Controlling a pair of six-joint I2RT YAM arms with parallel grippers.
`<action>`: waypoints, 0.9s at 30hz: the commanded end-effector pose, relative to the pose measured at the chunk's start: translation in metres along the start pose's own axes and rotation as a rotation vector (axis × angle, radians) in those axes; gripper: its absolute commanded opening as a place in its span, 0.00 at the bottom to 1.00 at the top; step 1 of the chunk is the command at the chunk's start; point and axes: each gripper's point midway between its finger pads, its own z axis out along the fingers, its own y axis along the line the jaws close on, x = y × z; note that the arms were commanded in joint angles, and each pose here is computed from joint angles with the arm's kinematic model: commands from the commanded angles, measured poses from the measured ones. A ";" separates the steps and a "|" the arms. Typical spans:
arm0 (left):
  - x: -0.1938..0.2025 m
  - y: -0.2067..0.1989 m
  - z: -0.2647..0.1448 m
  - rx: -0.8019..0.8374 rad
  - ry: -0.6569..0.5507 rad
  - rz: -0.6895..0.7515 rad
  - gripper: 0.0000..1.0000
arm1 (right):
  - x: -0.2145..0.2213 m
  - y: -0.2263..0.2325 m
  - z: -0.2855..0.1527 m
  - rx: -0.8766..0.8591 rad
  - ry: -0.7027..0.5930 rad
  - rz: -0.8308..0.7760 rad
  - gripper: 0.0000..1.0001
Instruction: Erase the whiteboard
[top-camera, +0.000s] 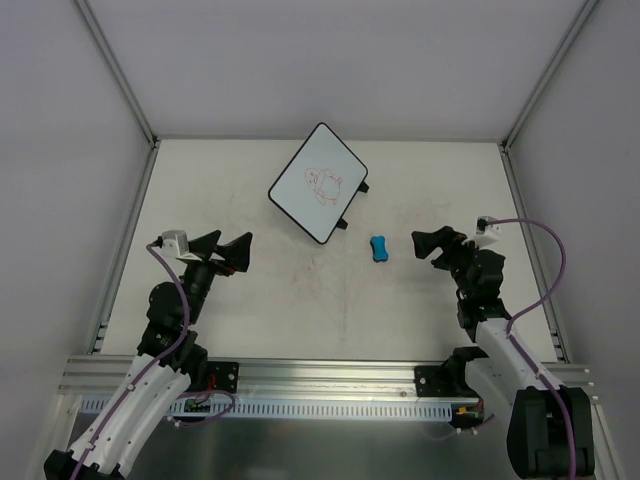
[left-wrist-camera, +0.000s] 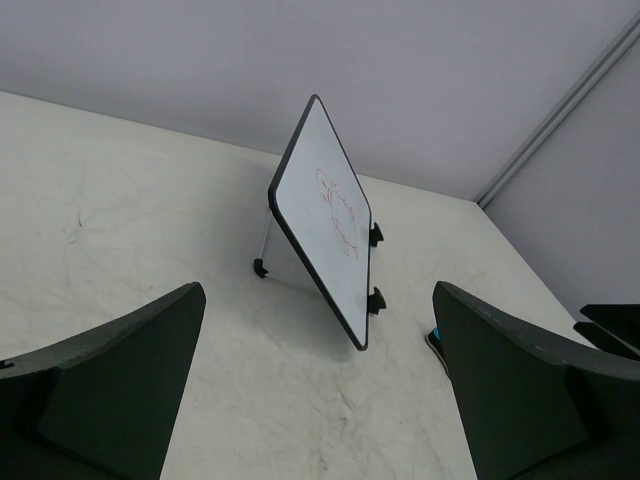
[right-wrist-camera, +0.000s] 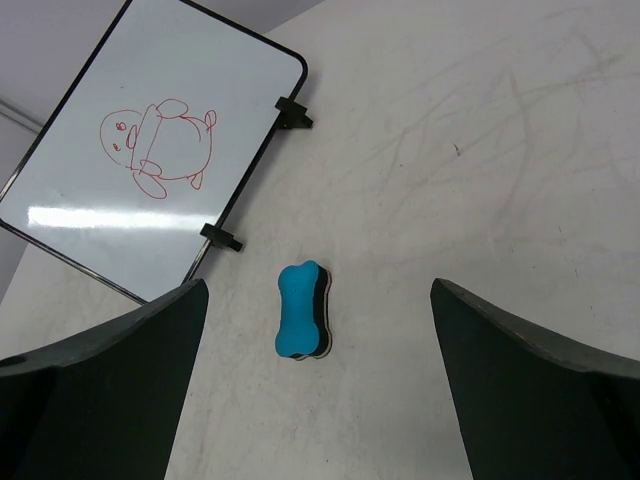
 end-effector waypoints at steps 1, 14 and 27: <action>-0.012 -0.004 0.000 0.011 -0.048 0.009 0.99 | -0.030 0.018 0.005 -0.052 -0.084 -0.041 0.99; -0.010 0.001 0.001 -0.011 -0.046 0.012 0.99 | -0.016 0.027 0.019 0.005 0.048 -0.079 0.99; -0.006 0.000 0.003 -0.008 -0.025 0.019 0.99 | 0.049 0.042 0.065 0.189 0.476 -0.380 0.96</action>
